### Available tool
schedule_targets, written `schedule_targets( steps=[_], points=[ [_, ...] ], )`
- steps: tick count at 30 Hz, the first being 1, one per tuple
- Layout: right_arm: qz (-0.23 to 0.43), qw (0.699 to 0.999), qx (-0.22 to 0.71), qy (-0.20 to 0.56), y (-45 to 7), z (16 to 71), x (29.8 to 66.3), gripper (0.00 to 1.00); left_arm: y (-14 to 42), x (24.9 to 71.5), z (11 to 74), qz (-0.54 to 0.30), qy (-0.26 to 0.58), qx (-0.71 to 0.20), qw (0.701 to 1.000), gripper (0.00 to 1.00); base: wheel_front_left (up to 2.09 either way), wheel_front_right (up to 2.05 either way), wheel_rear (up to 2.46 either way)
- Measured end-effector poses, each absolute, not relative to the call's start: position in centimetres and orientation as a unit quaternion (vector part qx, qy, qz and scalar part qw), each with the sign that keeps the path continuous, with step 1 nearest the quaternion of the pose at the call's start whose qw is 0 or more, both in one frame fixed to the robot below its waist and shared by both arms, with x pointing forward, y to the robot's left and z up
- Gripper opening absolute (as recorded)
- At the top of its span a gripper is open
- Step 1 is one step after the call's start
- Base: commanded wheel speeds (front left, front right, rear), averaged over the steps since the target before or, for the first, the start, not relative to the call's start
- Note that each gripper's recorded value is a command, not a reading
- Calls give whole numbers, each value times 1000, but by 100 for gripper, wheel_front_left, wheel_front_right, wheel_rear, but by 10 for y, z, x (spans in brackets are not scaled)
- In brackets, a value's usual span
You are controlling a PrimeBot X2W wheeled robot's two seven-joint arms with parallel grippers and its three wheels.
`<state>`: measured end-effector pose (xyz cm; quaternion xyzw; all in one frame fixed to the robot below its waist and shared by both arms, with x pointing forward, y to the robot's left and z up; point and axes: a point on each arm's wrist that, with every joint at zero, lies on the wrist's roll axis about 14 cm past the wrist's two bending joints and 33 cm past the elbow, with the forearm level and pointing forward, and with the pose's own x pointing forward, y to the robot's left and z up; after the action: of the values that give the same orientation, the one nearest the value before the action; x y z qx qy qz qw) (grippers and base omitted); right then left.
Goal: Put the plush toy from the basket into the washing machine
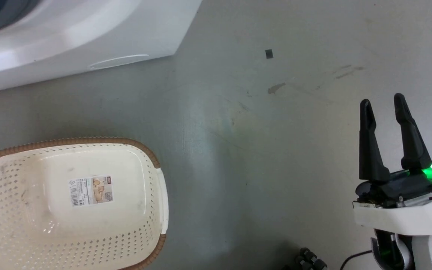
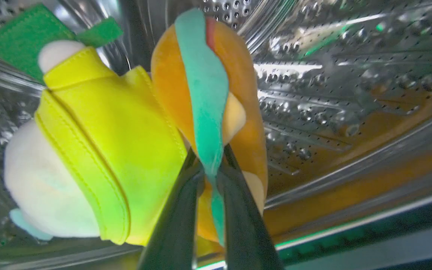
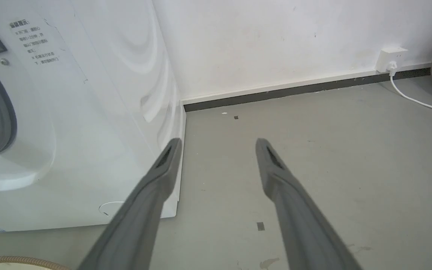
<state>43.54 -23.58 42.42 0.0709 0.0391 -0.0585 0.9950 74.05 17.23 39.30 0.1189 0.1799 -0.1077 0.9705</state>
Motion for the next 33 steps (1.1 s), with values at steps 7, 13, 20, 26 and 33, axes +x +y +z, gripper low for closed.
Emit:
schedule_targets(
  steps=[7, 13, 20, 26, 33],
  points=[
    [-62, 995, 71, 45, -237, 421, 434, 100, 183, 746, 370, -87, 238, 98, 962, 0, 0, 0, 0],
    [-61, 995, 72, 45, -237, 420, 435, 100, 188, 741, 355, -82, 265, 82, 957, 0, 0, 0, 0],
    [-49, 996, 71, 25, -231, 434, 438, 100, 184, 726, 364, -91, 254, 80, 960, 100, 0, 0, 0],
    [-39, 997, 64, -7, -227, 459, 437, 100, 170, 702, 386, -111, 226, 60, 966, 100, 0, 0, 0],
    [-25, 996, 65, -47, -218, 493, 429, 100, 164, 671, 441, -131, 148, 52, 979, 100, 0, 0, 0]
  ],
)
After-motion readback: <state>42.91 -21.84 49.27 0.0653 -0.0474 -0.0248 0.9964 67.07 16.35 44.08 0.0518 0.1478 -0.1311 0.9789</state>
